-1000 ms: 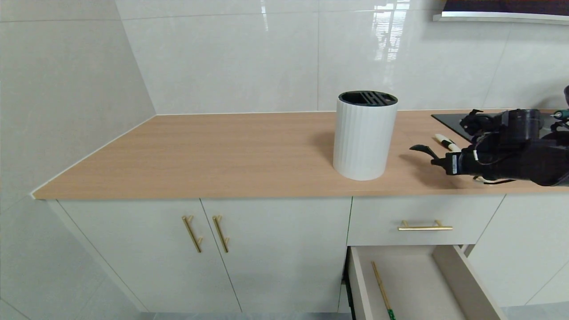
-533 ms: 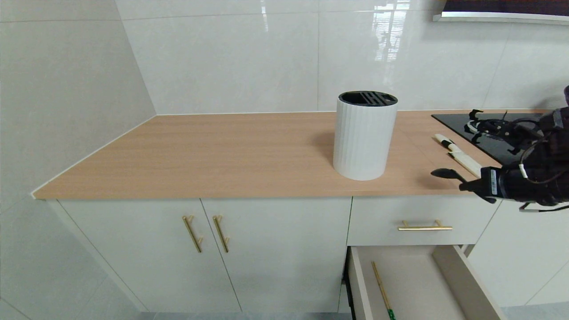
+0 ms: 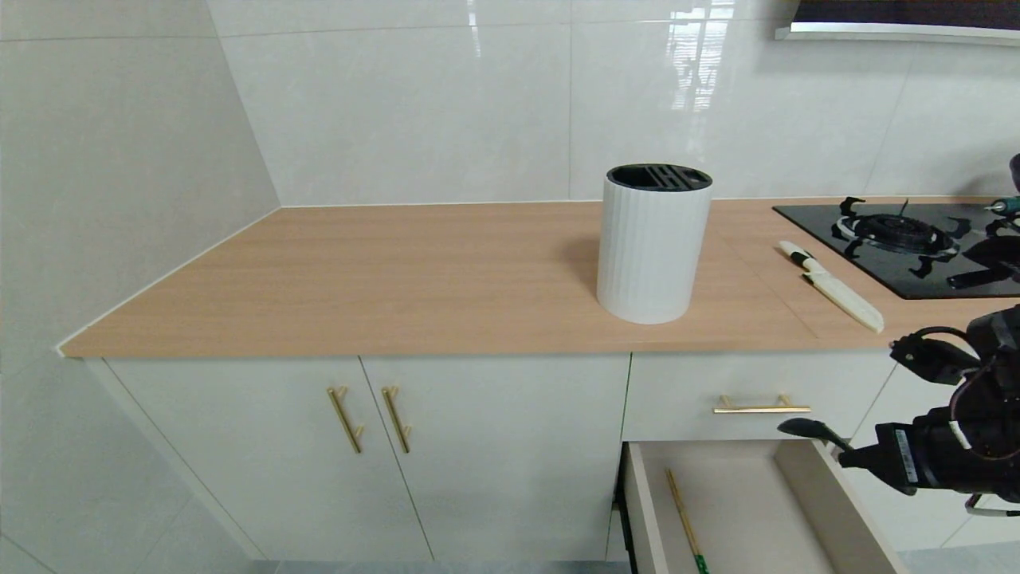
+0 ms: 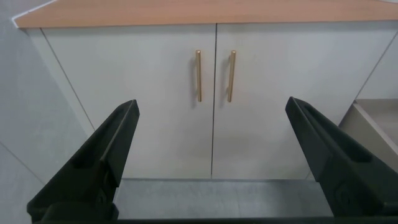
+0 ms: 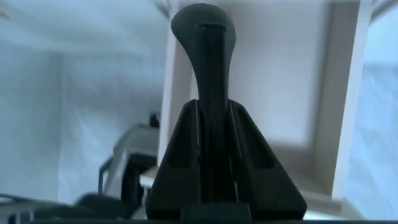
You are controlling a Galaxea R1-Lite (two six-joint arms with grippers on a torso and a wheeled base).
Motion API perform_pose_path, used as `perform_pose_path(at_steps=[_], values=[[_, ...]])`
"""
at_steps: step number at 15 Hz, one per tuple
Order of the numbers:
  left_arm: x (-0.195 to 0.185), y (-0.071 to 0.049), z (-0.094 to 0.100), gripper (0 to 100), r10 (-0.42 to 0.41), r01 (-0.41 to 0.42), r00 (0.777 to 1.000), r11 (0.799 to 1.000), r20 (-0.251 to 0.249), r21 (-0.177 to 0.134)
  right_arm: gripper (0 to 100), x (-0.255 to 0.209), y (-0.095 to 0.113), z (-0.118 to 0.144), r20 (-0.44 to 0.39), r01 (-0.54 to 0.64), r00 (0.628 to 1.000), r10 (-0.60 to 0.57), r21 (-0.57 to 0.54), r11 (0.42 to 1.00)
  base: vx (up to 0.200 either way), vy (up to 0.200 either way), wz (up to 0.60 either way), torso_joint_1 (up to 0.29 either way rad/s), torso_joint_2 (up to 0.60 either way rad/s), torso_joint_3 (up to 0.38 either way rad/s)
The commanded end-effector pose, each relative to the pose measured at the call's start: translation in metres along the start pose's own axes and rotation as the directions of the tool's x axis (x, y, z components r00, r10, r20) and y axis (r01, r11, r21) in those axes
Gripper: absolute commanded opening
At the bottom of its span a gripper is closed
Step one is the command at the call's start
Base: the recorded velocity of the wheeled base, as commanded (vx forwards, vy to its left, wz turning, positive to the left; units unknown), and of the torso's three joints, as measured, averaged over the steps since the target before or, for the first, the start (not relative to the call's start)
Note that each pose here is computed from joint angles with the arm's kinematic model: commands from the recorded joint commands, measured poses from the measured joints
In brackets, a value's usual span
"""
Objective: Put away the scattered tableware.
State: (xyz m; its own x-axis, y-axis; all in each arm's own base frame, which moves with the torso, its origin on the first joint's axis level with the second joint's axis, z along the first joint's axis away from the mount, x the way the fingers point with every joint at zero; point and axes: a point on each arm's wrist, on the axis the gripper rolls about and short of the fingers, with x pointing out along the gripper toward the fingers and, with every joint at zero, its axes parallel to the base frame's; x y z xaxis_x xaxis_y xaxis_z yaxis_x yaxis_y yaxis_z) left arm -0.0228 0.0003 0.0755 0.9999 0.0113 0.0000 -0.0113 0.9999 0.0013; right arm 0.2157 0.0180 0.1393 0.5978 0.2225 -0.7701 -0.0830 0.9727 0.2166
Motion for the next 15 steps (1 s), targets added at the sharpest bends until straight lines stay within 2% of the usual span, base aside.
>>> perform_pose_path(at_steps=[1,3,6,9,11,15], values=[[0.0,0.0,0.0,100,0.001,-0.001,1.0,1.0,-0.002,0.0,0,0.047,-0.01,-0.013,-0.19,0.093,0.978,-0.088,0.018,0.996,0.0,0.0,0.0,0.0,0.0,0.0],[0.0,0.0,0.0,100,0.001,-0.001,1.0,1.0,-0.002,0.0,0,0.069,-0.014,-0.017,-0.22,0.146,0.966,-0.14,0.009,0.989,0.0,0.0,0.0,-0.035,0.09,0.06],[0.0,0.0,0.0,100,0.001,-0.001,1.0,1.0,-0.002,0.0,0,0.087,-0.015,-0.026,-0.179,0.137,0.974,-0.136,-0.006,0.991,0.0,0.0,0.0,-0.137,0.38,0.235],[0.0,0.0,0.0,100,0.001,-0.001,1.0,1.0,-0.002,0.0,0,0.117,-0.022,-0.037,-0.228,0.186,0.956,-0.185,-0.015,0.982,0.0,0.0,0.0,-0.155,0.46,0.302],[0.0,0.0,0.0,100,0.001,-0.001,1.0,1.0,-0.002,0.0,0,0.134,-0.027,-0.043,-0.216,0.234,0.948,-0.234,-0.025,0.972,0.0,0.0,0.0,-0.141,0.46,0.325],[0.0,0.0,0.0,100,0.001,-0.001,1.0,1.0,-0.002,0.0,0,0.147,-0.031,-0.049,-0.18,0.233,0.956,-0.233,-0.025,0.972,0.0,0.0,0.0,-0.117,0.45,0.334]])
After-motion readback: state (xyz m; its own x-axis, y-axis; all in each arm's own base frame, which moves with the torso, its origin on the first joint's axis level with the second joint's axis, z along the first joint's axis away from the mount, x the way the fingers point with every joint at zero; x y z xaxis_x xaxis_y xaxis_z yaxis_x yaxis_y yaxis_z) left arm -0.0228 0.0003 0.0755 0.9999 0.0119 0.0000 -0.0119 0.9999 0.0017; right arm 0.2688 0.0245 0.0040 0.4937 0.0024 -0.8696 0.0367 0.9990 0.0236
